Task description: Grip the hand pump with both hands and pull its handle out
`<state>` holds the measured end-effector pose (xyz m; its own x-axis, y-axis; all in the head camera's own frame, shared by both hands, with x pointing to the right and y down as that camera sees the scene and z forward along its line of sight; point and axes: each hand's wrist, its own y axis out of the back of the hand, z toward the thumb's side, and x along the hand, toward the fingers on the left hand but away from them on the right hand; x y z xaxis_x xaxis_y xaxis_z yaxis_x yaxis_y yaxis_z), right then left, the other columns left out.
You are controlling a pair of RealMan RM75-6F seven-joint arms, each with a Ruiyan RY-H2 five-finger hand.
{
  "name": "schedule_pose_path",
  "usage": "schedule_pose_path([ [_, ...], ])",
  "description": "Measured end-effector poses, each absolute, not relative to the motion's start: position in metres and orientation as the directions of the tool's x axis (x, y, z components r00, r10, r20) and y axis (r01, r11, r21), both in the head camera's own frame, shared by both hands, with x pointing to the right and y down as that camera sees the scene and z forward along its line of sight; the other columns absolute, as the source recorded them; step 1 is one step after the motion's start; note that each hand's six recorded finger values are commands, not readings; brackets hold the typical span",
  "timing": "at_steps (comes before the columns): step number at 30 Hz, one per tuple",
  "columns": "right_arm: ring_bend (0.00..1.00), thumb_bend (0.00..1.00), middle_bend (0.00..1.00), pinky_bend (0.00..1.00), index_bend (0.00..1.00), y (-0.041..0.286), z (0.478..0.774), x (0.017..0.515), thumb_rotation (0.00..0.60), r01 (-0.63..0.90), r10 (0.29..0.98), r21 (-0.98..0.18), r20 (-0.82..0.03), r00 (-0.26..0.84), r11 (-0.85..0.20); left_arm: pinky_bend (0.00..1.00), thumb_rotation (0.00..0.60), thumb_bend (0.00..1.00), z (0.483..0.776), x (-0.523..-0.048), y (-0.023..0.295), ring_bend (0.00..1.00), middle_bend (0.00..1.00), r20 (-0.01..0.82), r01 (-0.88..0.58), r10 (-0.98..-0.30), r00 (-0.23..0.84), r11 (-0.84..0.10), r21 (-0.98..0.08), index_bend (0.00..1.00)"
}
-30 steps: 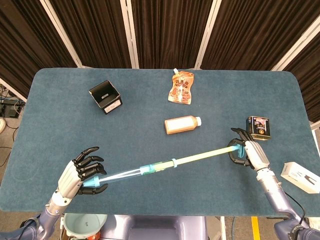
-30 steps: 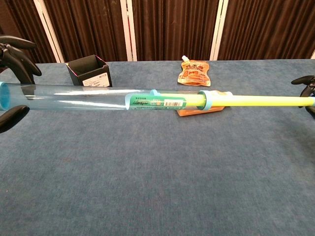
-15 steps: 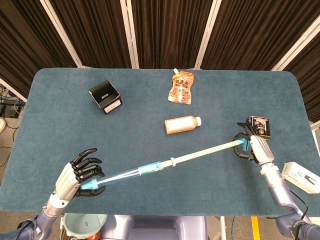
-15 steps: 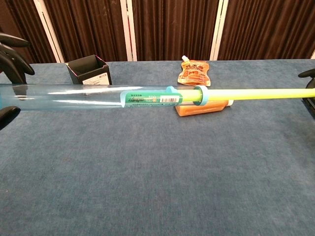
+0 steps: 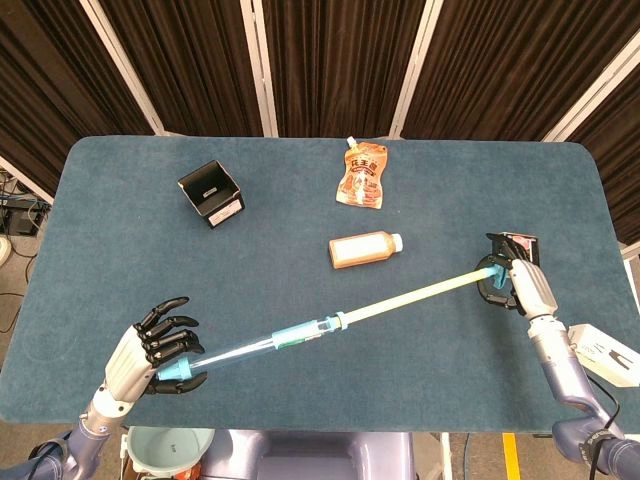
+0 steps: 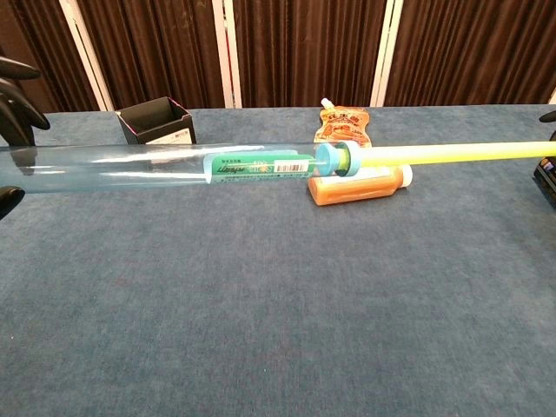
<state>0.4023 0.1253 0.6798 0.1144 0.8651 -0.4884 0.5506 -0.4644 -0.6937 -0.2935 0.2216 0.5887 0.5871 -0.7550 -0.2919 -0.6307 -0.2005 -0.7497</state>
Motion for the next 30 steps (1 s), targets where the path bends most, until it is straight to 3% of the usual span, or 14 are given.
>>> schedule_pose_path([
  [2,0.0,0.56,0.12,0.0,0.81,0.125,0.68,0.402,0.6,0.551,0.866,-0.694,-0.487,0.117,-0.464,0.2,0.6,0.48,0.59,-0.293,0.221,0.38,0.58,-0.288,-0.626,-0.755,0.589,-0.201,-0.754,0.71],
  [4,0.0,0.54,0.12,0.0,0.75,0.126,0.679,0.4,0.6,0.549,0.865,-0.693,-0.486,0.123,-0.467,0.2,0.6,0.45,0.592,-0.293,0.22,0.38,0.56,-0.279,-0.618,-0.754,0.594,-0.207,-0.758,0.63],
  [5,0.0,0.53,0.11,0.0,0.68,0.127,0.679,0.4,0.6,0.549,0.865,-0.692,-0.486,0.126,-0.469,0.2,0.6,0.42,0.594,-0.292,0.219,0.38,0.54,-0.272,-0.614,-0.754,0.598,-0.213,-0.76,0.57],
  [6,0.0,0.52,0.09,0.0,0.49,0.129,0.679,0.399,0.6,0.549,0.865,-0.691,-0.486,0.129,-0.47,0.2,0.6,0.38,0.597,-0.291,0.219,0.37,0.52,-0.259,-0.607,-0.753,0.605,-0.226,-0.762,0.45],
  [9,0.0,0.48,0.02,0.0,0.22,0.133,0.679,0.398,0.6,0.556,0.861,-0.682,-0.49,0.135,-0.475,0.2,0.6,0.3,0.607,-0.288,0.218,0.35,0.45,-0.21,-0.58,-0.744,0.634,-0.278,-0.766,0.23],
  [15,0.0,0.38,0.0,0.0,0.12,0.147,0.688,0.395,0.6,0.552,0.82,-0.641,-0.553,0.15,-0.533,0.2,0.6,0.27,0.632,-0.288,0.214,0.34,0.41,-0.095,-0.506,-0.725,0.682,-0.374,-0.777,0.16],
  [22,0.0,0.03,0.0,0.0,0.0,0.175,0.7,0.384,0.6,0.486,0.751,-0.602,-0.63,0.198,-0.634,0.2,0.6,0.24,0.656,-0.306,0.218,0.32,0.35,0.012,-0.445,-0.726,0.688,-0.435,-0.783,0.12],
  [26,0.0,0.0,0.0,0.0,0.0,0.191,0.707,0.377,0.6,0.432,0.703,-0.577,-0.675,0.227,-0.693,0.2,0.6,0.23,0.669,-0.323,0.221,0.31,0.33,0.078,-0.421,-0.738,0.671,-0.465,-0.779,0.11],
  [30,0.0,0.0,0.0,0.0,0.0,0.195,0.698,0.368,0.6,0.413,0.711,-0.591,-0.654,0.257,-0.693,0.2,0.6,0.22,0.664,-0.34,0.223,0.28,0.31,0.078,-0.438,-0.763,0.641,-0.448,-0.78,0.14],
])
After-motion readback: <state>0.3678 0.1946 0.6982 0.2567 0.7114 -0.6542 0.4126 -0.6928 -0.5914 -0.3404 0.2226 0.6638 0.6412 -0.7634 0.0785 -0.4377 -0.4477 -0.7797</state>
